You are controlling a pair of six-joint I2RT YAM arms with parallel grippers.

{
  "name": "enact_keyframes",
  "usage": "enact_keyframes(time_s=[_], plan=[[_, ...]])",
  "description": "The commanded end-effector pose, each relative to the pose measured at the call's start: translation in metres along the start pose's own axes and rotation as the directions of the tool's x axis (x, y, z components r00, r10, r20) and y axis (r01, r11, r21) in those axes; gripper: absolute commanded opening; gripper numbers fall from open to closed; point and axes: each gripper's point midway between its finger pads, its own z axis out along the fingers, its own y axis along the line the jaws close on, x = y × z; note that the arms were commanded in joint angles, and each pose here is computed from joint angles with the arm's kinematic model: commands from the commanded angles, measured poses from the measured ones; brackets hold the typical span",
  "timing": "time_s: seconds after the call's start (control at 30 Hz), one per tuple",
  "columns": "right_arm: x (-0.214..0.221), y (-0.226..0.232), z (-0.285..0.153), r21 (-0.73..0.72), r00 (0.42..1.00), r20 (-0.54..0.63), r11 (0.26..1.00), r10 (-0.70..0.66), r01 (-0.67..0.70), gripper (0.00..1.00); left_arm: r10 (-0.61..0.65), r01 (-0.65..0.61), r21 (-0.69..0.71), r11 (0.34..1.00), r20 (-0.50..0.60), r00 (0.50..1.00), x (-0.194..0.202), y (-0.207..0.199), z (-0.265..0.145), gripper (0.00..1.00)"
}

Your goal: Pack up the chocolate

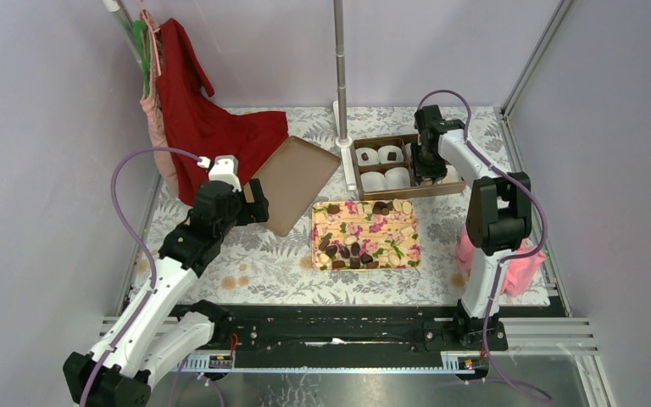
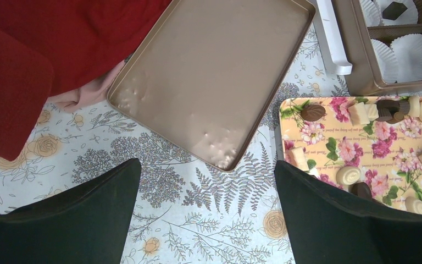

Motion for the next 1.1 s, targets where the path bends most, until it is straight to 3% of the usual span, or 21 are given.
enact_keyframes(time_s=[0.0, 0.63, 1.07], plan=[[-0.013, -0.004, -0.045, -0.032, 0.995, 0.096, 0.999, 0.021, -0.018, 0.45, -0.003, 0.002, 0.012, 1.000, 0.058, 0.998, -0.013, -0.001, -0.001, 0.99], [0.053, 0.042, -0.097, -0.117, 0.986, 0.157, 0.990, -0.063, 0.082, 0.45, -0.011, 0.010, 0.008, 1.000, 0.083, 0.996, -0.017, 0.000, -0.007, 0.99], [0.099, 0.087, -0.084, -0.215, 0.984, 0.100, 0.962, -0.148, 0.167, 0.45, -0.013, 0.014, -0.002, 1.000, 0.098, 0.995, -0.019, 0.003, -0.010, 0.99]])
